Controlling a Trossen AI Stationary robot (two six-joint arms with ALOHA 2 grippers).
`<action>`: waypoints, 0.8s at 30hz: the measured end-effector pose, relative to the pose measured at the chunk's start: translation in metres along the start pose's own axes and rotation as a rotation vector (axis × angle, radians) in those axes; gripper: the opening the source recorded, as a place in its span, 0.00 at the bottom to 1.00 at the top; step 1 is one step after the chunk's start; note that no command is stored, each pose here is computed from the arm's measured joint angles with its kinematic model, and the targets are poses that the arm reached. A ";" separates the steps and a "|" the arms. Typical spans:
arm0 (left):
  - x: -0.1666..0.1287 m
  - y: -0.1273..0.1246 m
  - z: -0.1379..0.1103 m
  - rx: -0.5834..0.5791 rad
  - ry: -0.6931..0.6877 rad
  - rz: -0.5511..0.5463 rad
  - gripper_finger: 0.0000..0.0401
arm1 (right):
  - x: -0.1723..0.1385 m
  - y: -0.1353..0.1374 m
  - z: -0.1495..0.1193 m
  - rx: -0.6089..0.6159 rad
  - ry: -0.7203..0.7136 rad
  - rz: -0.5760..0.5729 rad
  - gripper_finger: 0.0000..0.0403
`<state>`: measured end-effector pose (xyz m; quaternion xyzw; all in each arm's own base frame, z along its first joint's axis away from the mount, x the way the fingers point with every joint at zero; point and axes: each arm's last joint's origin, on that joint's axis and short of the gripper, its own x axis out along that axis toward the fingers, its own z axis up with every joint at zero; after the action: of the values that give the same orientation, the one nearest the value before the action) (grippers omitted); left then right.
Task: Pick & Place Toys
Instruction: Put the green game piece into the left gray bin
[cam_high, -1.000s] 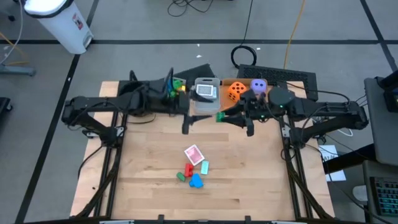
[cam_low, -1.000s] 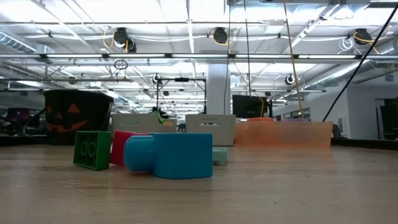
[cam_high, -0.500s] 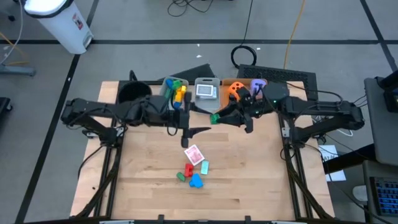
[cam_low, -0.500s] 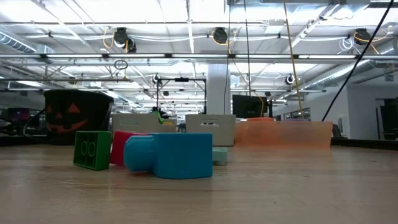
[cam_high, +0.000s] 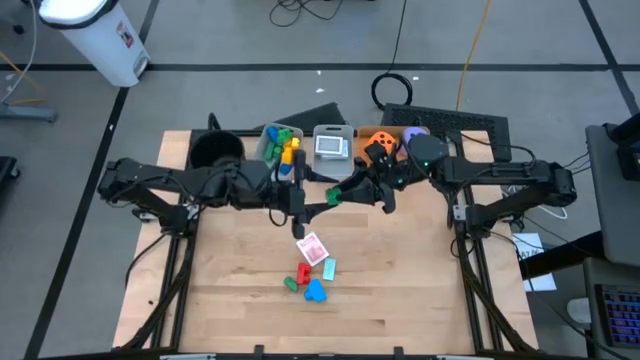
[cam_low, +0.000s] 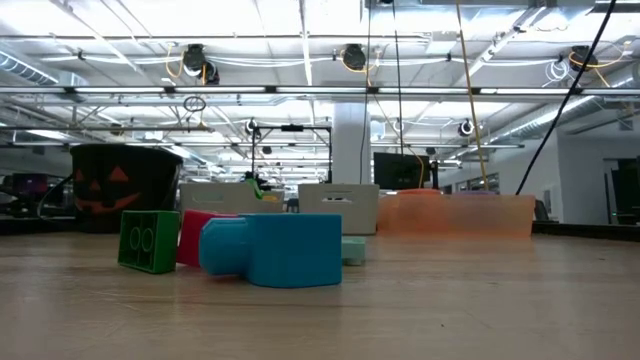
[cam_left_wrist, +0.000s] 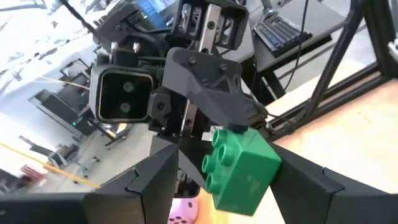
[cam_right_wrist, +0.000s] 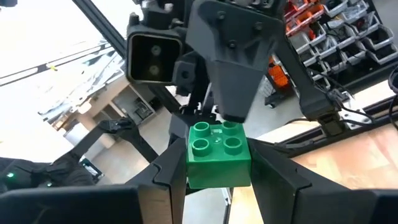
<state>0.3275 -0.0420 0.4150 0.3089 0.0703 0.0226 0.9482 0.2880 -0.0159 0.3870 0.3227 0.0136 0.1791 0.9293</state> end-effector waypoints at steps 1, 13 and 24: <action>0.000 -0.001 0.000 0.019 0.002 0.000 0.59 | 0.000 0.000 0.000 0.001 0.001 -0.002 0.31; -0.002 -0.007 0.006 0.077 0.009 0.028 0.26 | -0.003 -0.003 0.004 0.009 -0.016 -0.011 0.31; -0.003 -0.007 0.006 0.074 0.009 0.030 0.28 | -0.003 -0.003 0.004 -0.005 -0.023 -0.017 0.34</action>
<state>0.3258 -0.0513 0.4162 0.3446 0.0706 0.0356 0.9354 0.2867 -0.0218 0.3884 0.3224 0.0054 0.1674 0.9317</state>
